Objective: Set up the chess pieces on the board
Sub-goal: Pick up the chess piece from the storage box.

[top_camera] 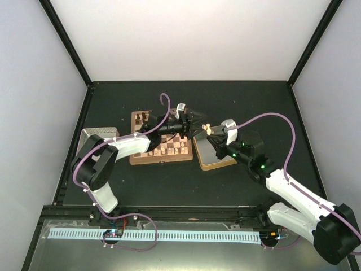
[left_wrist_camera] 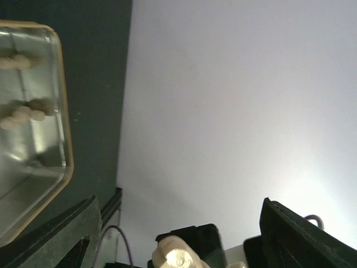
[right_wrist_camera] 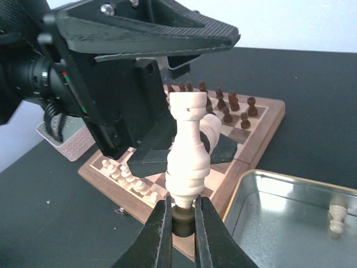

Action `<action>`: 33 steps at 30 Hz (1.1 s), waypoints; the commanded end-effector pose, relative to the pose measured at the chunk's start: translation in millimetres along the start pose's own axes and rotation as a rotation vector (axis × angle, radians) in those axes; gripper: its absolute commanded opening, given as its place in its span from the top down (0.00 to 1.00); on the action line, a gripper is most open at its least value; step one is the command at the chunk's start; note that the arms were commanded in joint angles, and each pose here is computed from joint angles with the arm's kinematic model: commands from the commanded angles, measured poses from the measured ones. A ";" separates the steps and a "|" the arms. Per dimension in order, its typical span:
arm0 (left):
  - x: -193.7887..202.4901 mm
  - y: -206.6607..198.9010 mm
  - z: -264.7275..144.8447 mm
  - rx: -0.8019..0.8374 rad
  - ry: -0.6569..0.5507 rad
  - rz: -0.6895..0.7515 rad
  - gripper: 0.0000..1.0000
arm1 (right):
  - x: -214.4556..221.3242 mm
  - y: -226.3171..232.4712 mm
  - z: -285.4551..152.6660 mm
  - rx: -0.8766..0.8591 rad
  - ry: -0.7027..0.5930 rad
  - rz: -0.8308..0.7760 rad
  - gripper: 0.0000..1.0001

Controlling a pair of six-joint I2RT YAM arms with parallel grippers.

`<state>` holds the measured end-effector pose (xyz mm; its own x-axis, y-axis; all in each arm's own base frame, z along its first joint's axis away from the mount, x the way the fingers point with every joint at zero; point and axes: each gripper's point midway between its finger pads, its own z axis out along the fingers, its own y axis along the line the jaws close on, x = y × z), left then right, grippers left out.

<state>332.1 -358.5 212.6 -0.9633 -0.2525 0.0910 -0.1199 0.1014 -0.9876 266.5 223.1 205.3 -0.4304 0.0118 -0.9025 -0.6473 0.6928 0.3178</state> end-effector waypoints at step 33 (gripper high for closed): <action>27.9 -63.1 -7.3 0.287 0.069 -0.288 0.79 | -30.7 20.1 -14.5 -0.093 -0.131 0.037 0.96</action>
<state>314.0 -365.7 257.4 -0.8985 -0.1767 0.4019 -0.3707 -0.1850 -0.9101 256.2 225.2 237.0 -0.3921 0.1112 -0.9132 -0.6795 0.6341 0.3690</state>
